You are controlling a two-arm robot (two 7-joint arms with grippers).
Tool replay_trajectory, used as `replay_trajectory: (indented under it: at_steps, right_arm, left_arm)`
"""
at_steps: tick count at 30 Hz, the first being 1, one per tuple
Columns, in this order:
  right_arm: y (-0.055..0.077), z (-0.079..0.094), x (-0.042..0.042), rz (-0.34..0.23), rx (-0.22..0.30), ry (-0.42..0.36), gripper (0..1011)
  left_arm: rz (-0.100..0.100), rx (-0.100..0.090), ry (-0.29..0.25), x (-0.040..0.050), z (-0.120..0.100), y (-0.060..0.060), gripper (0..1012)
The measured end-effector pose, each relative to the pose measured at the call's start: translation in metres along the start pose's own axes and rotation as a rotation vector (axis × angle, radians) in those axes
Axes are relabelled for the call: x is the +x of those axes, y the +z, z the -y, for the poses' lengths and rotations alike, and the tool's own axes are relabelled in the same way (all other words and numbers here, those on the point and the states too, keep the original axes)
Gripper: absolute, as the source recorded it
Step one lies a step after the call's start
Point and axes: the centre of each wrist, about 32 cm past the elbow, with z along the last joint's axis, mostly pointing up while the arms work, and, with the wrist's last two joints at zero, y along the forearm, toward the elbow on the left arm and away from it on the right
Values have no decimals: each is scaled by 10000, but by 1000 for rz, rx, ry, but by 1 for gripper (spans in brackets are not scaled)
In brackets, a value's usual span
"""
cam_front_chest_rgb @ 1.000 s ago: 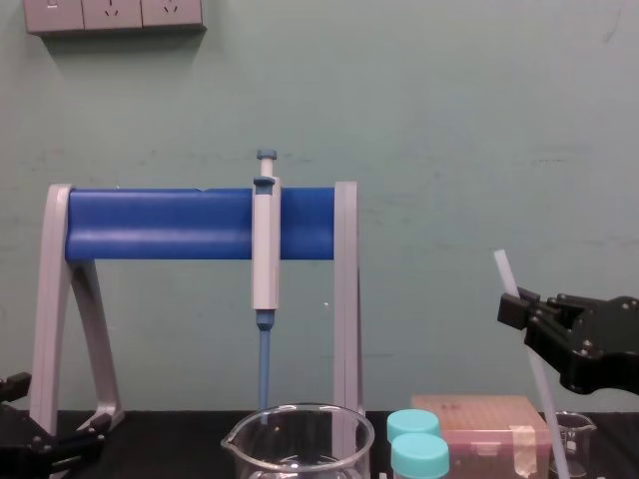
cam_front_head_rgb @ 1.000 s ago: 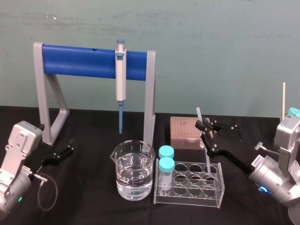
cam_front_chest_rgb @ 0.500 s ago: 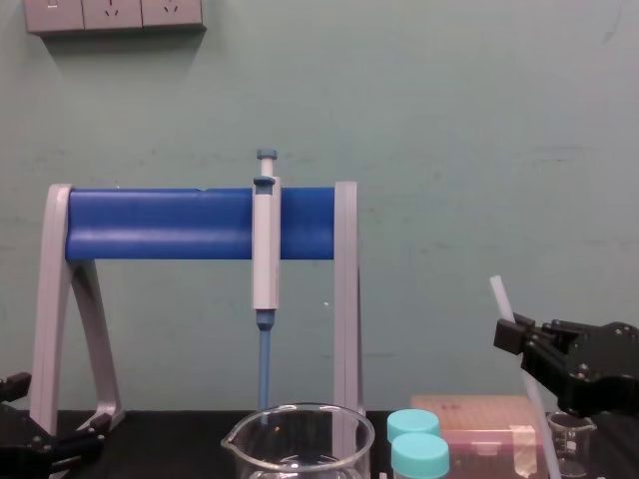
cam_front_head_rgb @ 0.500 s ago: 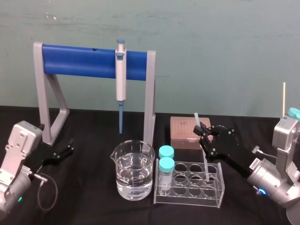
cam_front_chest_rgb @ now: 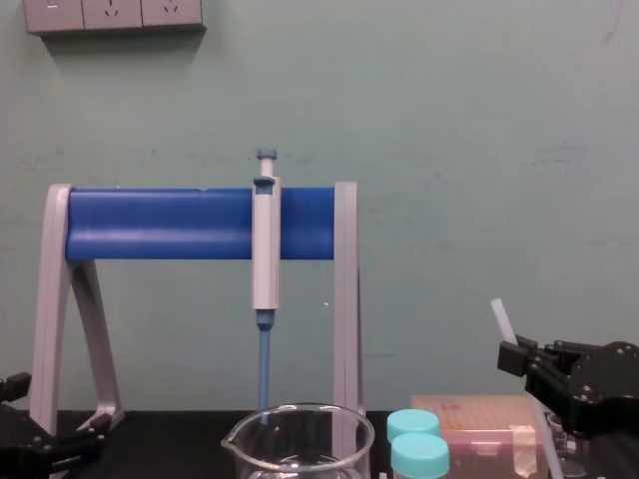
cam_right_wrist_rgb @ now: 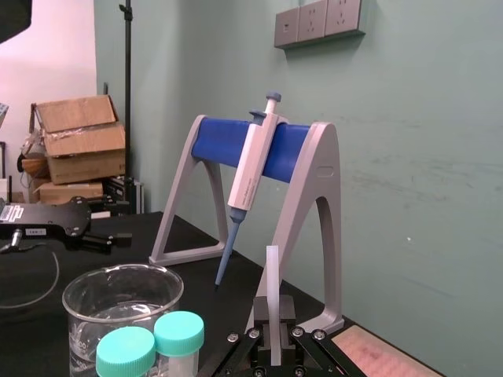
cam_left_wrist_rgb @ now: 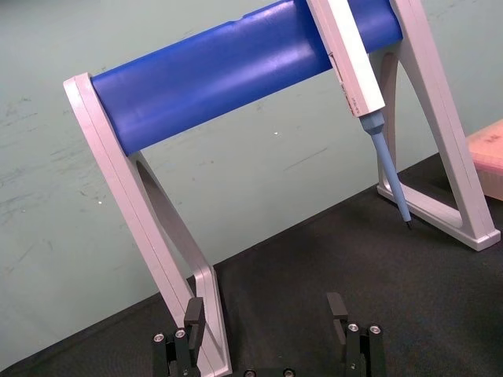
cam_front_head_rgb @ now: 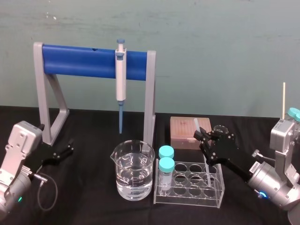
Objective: Pick up the stirring rod with one hand, then place it down.
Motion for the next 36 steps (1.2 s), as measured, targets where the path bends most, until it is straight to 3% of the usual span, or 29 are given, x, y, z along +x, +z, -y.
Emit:
replay_trajectory:
  at_steps: [24,26,29,36]
  right_arm:
    - [0,1,2,1,-2,1,64]
    - [0,2,2,1,-2,0,86]
    - [1,2,2,1,-2,0,211]
    - [2,1,2,2,-1,0,388]
  left_arm:
    - [0,0,0,0,0,0,1000]
    - [0,0,0,0,0,0,1000]
    - [0,0,0,0,0,0,1000]
    - [0,0,0,0,0,0,1000]
